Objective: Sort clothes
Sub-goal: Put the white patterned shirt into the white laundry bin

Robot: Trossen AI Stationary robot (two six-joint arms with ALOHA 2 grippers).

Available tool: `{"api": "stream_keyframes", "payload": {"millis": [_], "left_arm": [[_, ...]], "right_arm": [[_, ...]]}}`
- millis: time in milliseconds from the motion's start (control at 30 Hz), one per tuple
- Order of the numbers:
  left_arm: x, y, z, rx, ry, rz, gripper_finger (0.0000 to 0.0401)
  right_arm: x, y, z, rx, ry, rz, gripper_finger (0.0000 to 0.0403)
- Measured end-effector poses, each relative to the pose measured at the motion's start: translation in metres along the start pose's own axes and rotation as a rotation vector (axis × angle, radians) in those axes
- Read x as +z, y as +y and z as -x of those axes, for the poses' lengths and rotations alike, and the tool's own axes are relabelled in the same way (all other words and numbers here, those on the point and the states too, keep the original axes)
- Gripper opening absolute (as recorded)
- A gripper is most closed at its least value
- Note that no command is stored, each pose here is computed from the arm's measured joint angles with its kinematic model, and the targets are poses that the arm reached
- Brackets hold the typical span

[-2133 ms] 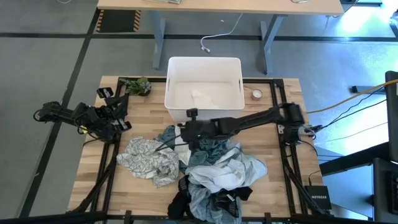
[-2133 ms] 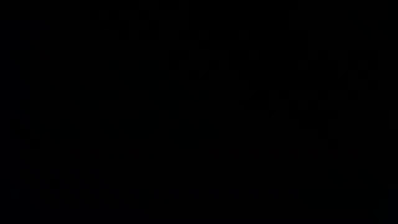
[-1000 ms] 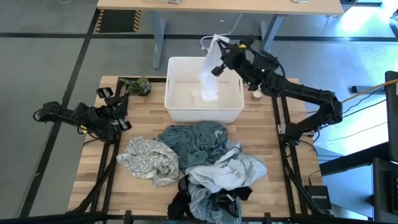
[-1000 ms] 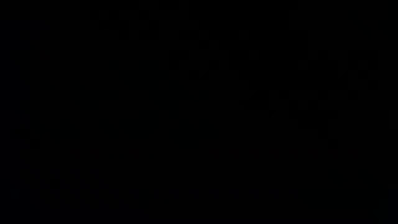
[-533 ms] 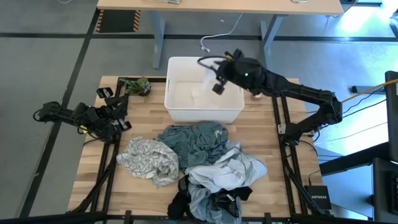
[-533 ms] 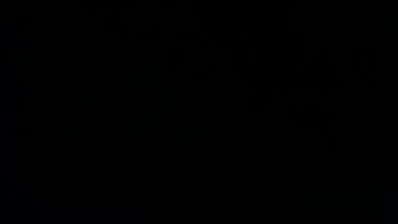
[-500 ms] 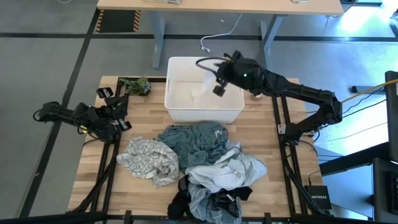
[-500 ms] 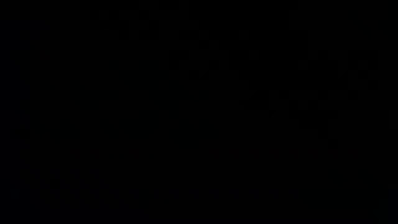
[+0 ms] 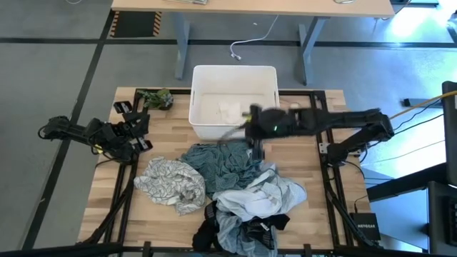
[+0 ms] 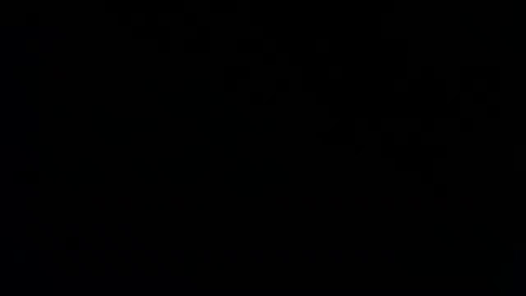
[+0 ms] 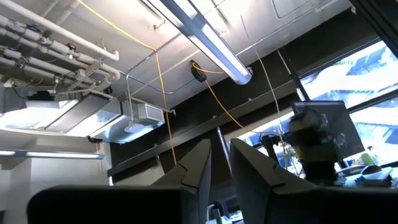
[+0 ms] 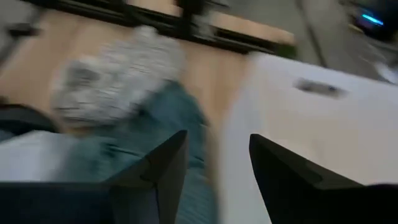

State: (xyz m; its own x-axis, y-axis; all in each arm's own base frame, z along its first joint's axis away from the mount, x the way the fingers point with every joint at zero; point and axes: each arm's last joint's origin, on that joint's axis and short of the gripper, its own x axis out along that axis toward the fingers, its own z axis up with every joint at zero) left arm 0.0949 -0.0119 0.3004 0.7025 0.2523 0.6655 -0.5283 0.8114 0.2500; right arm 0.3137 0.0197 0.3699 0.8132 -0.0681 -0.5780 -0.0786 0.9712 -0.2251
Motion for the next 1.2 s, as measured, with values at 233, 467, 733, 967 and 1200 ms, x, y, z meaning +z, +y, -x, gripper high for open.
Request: {"api": "stream_keyframes", "payload": {"millis": [233,467,733,967,1200], "left_arm": [[0.001,0.0,-0.001,0.012,-0.013,0.019,0.0056],[0.001,0.0,-0.001,0.01,-0.01,0.011,0.0056],[0.0,0.0,-0.001,0.006,-0.004,0.014,0.0056],[-0.003,-0.003,-0.001,-0.017,0.022,0.072,0.0056],[-0.006,-0.007,-0.001,-0.047,0.058,0.119,0.0056]], "right_arm": [[0.009,0.053,-0.055,0.078,-0.06,0.059,0.0188],[0.003,0.077,-0.116,0.088,-0.114,0.057,0.0188],[0.003,0.083,-0.157,0.049,-0.26,-0.049,0.0188],[-0.002,0.093,-0.179,0.072,-0.318,-0.19,0.0221],[0.006,0.101,-0.215,0.082,-0.325,-0.25,0.0272]]}}
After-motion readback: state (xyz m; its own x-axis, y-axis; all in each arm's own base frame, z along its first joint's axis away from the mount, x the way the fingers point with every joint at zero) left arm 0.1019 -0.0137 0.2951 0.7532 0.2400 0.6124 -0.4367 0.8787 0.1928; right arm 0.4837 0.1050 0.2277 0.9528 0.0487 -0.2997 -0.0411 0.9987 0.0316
